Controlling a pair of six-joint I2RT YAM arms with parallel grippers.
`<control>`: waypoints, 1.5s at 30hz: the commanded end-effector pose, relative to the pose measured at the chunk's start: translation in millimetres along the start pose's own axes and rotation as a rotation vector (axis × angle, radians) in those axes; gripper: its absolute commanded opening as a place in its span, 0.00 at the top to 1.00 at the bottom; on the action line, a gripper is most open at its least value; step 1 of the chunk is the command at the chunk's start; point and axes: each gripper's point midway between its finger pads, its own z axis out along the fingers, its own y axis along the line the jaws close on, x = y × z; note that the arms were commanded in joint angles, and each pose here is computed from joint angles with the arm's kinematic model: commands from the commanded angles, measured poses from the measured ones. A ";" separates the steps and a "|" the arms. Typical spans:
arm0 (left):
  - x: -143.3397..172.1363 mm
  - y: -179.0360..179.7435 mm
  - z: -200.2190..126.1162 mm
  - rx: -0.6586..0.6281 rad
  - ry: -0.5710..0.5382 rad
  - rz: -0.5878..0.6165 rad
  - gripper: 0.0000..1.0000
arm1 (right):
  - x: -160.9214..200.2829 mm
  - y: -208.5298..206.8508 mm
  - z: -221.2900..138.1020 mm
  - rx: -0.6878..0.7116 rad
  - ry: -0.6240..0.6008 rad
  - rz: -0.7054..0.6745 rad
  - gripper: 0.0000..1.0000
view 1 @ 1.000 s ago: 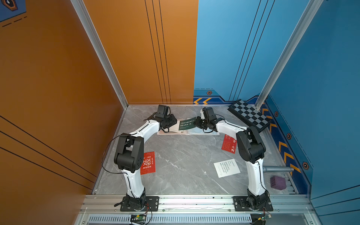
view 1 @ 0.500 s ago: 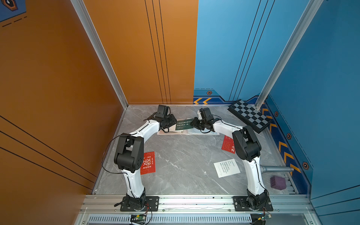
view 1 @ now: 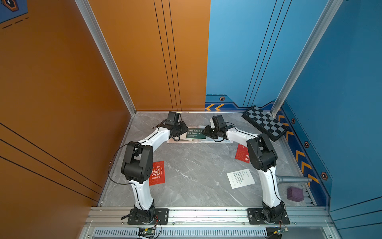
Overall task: Place the photos into the photo albums
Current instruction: Insert the photo into the photo album.
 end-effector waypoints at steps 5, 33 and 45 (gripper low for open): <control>-9.4 -12.8 -13.0 0.013 -0.028 0.031 0.59 | -18.5 -10.2 -33.8 0.101 -0.043 -0.059 0.69; -7.9 -11.0 -7.0 0.012 -0.014 0.031 0.58 | -0.4 -25.0 5.7 0.159 0.051 -0.058 0.93; -9.3 -8.9 -4.5 0.008 -0.013 0.028 0.58 | 6.1 -9.9 26.6 0.099 0.090 -0.048 0.93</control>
